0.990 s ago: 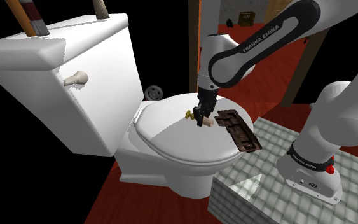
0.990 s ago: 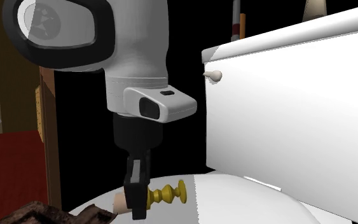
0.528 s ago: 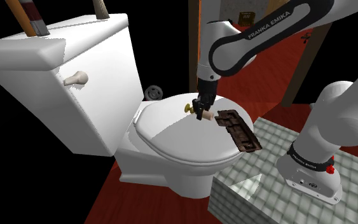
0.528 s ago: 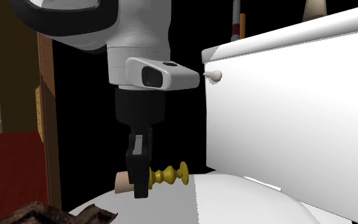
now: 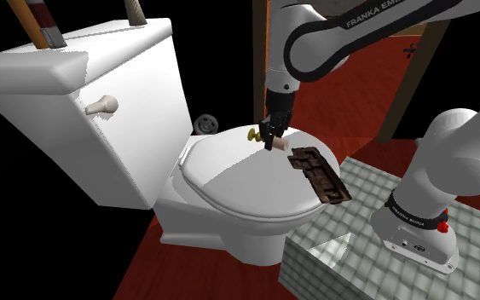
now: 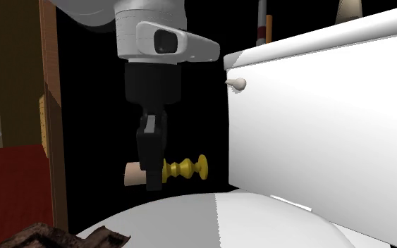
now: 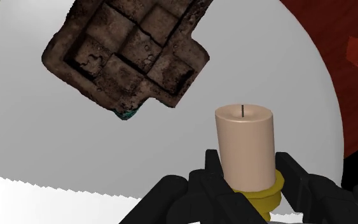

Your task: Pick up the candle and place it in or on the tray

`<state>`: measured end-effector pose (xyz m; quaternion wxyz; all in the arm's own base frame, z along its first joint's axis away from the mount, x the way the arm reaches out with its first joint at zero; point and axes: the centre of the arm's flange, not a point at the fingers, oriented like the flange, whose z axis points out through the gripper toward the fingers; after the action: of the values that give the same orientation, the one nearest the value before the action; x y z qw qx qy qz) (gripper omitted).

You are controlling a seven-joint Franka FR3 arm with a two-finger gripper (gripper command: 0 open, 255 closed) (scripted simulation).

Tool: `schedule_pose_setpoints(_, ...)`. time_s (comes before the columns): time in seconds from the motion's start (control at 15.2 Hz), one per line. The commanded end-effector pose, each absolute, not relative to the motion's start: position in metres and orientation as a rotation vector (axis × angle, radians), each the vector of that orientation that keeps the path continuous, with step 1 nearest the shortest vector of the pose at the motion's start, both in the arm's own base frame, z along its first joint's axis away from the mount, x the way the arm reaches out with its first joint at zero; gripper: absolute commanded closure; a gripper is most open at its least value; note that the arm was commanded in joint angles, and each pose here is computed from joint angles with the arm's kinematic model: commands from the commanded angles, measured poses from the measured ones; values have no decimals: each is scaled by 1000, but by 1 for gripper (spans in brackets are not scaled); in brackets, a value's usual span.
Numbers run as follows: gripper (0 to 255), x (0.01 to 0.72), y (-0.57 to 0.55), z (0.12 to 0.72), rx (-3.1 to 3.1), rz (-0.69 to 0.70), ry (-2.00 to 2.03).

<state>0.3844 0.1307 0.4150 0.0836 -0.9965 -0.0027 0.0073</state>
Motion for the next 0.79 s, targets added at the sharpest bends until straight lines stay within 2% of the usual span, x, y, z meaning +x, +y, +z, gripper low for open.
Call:
schedule_pose_setpoints(0.0,255,384,131,425,-2974,22,-8)
schedule_pose_setpoints(0.33,255,384,131,449,-2974,22,-8)
schedule_pose_setpoints(0.73,255,313,98,450,-2974,22,-8)
